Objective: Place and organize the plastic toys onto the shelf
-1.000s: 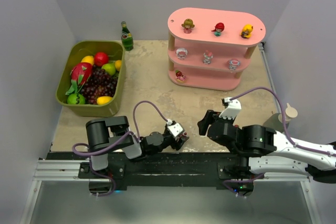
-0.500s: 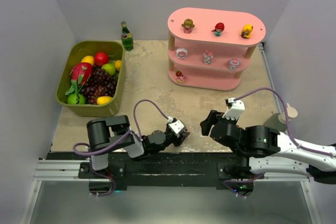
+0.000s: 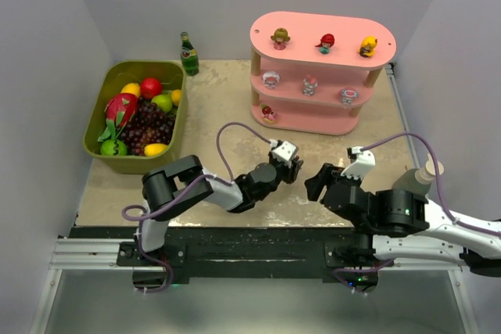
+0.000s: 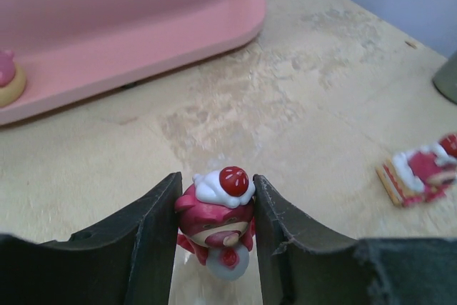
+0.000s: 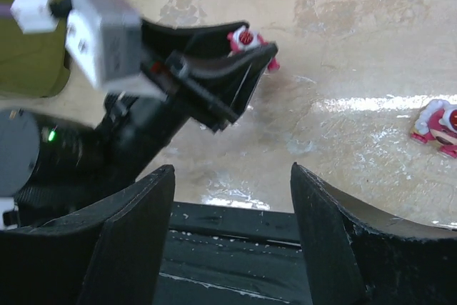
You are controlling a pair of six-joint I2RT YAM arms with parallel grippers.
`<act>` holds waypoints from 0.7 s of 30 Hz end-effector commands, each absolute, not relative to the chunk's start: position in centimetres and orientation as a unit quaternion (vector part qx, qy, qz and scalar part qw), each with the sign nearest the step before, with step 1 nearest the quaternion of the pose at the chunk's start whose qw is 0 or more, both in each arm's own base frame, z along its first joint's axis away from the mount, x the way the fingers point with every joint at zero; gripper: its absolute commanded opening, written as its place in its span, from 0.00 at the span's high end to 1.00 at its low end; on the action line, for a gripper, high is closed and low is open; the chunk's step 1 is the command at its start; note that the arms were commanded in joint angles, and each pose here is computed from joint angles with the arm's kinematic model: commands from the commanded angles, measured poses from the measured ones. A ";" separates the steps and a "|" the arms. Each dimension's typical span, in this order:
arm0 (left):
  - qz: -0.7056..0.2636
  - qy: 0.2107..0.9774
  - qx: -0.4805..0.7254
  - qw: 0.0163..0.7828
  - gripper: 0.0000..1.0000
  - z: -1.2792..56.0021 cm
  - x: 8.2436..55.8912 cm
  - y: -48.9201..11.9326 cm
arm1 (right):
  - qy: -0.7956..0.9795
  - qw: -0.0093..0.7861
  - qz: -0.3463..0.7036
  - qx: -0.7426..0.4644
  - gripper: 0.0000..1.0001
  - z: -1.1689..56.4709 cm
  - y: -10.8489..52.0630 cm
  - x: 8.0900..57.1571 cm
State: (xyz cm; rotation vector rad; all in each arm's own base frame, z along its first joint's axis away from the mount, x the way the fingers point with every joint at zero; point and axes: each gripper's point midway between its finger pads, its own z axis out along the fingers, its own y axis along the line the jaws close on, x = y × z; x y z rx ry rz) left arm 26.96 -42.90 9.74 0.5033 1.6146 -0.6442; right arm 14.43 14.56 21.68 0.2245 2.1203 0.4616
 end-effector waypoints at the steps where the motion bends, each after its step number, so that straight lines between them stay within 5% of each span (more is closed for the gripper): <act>1: -0.267 0.728 0.179 0.605 0.82 9.7 31.7 -44.4 | 0.841 0.491 0.188 0.125 0.31 23.3 13.3 15.3; 21: -0.198 0.759 0.093 0.613 0.82 9.0 42.9 -46.7 | 0.830 0.505 0.193 0.134 0.32 24.7 11.5 15.3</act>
